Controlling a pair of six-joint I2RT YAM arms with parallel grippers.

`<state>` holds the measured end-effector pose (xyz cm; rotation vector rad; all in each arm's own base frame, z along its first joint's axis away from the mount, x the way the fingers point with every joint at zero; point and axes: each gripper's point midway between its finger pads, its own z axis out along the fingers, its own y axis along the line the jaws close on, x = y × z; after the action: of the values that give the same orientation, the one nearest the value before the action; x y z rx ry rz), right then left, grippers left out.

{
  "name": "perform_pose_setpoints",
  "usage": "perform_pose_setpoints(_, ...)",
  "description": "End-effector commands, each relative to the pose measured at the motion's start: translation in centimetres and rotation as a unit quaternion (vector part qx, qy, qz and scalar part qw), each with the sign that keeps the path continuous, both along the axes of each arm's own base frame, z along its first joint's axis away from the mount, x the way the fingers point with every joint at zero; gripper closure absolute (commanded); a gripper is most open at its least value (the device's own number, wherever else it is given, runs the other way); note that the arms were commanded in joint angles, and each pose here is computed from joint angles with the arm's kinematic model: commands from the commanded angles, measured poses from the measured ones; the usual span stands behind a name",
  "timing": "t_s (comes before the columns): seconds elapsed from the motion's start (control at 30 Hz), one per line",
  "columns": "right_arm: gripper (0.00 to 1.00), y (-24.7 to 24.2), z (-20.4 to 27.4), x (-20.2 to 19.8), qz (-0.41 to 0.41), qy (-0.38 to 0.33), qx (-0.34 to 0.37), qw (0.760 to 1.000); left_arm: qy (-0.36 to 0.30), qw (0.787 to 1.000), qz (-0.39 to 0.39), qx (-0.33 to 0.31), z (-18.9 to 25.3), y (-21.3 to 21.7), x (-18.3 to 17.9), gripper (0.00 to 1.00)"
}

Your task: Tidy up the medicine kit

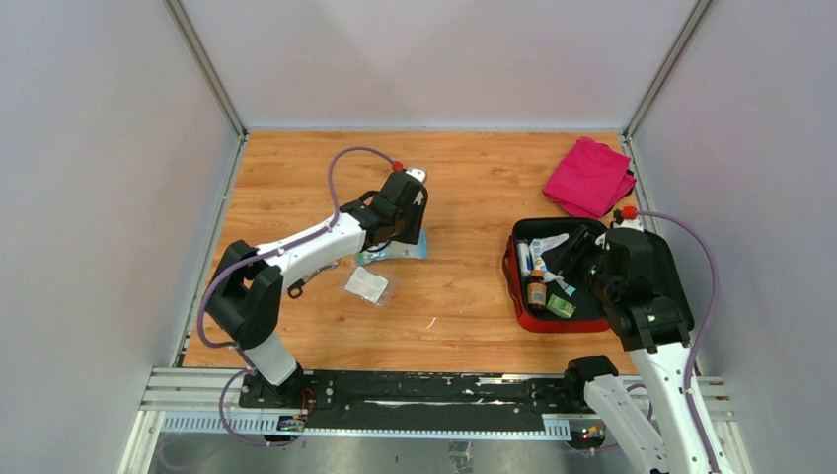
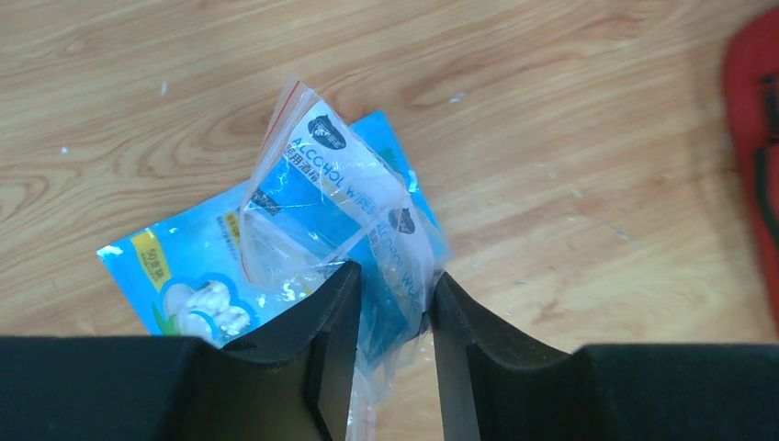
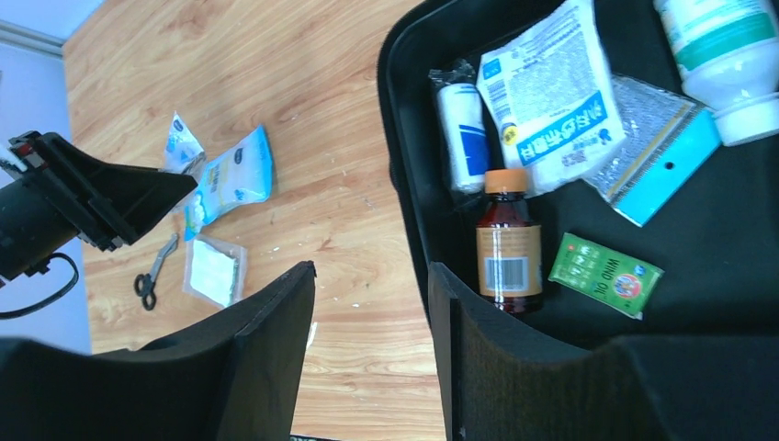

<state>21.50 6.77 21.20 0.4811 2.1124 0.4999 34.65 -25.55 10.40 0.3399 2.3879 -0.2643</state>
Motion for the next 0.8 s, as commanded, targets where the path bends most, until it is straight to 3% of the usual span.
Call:
perform_pose_setpoints(0.0, 0.47, 1.5, 0.0, 0.7, 0.020, 0.002, 0.040, 0.999, -0.030, 0.997, -0.045, -0.054, 3.6, -2.6, -1.8, 0.62)
perform_pose_setpoints(0.17, 0.48, 0.8, 0.9, 0.8, 0.006, -0.003, 0.028, 1.000, -0.049, 0.987, -0.104, -0.115, 7.0, -6.7, -3.9, 0.60)
perform_pose_setpoints(0.43, 0.47, -4.8, 4.6, -2.0, -0.109, -0.064, -0.044, 0.991, -0.066, 0.955, -0.211, -0.197, 11.5, -15.9, -6.8, 0.59)
perform_pose_setpoints(0.77, 0.47, -7.9, 8.0, -6.1, -0.151, -0.130, -0.086, 0.976, -0.013, 0.911, -0.303, -0.280, 9.8, -27.8, -11.5, 0.58)
